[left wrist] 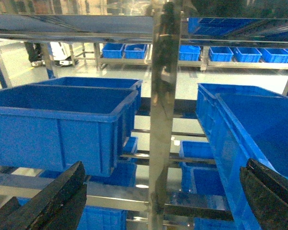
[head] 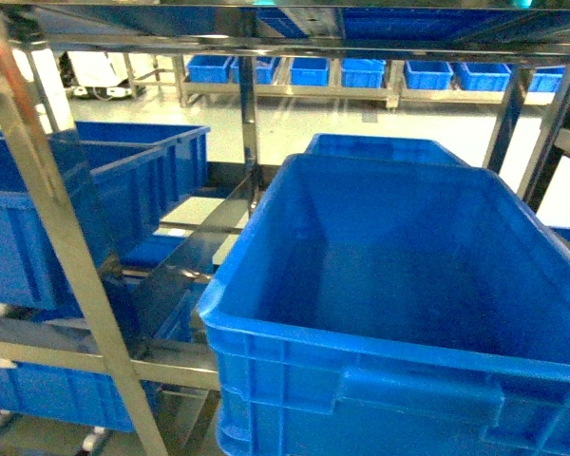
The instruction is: Pick red block from blue box to shelf
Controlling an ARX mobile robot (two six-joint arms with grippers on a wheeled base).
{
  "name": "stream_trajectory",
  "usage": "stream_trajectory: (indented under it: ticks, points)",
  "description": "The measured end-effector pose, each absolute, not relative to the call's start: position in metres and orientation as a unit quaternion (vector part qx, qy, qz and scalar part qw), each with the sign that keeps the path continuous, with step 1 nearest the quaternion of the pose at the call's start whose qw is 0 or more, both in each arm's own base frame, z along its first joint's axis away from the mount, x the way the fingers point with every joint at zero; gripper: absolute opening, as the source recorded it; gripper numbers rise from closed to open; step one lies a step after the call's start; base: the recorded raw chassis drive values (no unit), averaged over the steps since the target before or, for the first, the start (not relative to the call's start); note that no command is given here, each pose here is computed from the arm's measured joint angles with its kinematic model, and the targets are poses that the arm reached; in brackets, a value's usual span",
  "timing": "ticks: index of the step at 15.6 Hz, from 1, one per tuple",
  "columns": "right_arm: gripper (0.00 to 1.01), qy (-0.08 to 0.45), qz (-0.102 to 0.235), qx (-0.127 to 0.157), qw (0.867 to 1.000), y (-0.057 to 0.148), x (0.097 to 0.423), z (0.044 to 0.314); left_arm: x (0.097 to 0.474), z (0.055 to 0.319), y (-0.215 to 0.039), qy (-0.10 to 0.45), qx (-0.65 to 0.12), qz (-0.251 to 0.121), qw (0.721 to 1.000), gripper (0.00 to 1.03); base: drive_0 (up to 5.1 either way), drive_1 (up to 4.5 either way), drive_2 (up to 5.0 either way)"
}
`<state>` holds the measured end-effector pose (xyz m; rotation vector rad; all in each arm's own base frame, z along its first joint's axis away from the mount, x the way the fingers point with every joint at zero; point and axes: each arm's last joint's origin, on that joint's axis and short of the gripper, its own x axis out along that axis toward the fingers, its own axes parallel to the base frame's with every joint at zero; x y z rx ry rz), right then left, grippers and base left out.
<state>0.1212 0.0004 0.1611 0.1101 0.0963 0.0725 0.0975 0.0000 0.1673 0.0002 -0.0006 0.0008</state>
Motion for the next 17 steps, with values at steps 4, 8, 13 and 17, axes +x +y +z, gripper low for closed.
stream_trajectory:
  ticks: [4,8,13,17]
  points:
    - [0.29,0.048,0.036,0.055,0.997,0.0003,0.1211,0.1611,0.0975,0.1672,0.0000,0.000,0.000,0.000,1.000,0.98,-1.8,-1.77,-1.8]
    - [0.29,0.048,0.035,0.055,0.997,0.0003,0.1212,0.1611,0.0975,0.1673,-0.0001,0.000,0.000,-0.001,1.000,0.98,-0.4,0.72,-1.4]
    - [0.29,0.048,0.036,0.055,0.997,0.0003,0.1211,0.1612,0.0975,0.1671,-0.0001,0.000,0.000,0.000,1.000,0.98,-0.1,4.20,-4.3]
    - [0.29,0.048,0.036,0.055,0.997,0.0003,0.1212,0.1611,0.0975,0.1671,-0.0001,0.001,0.000,0.000,1.000,0.98,0.0,2.77,-2.8]
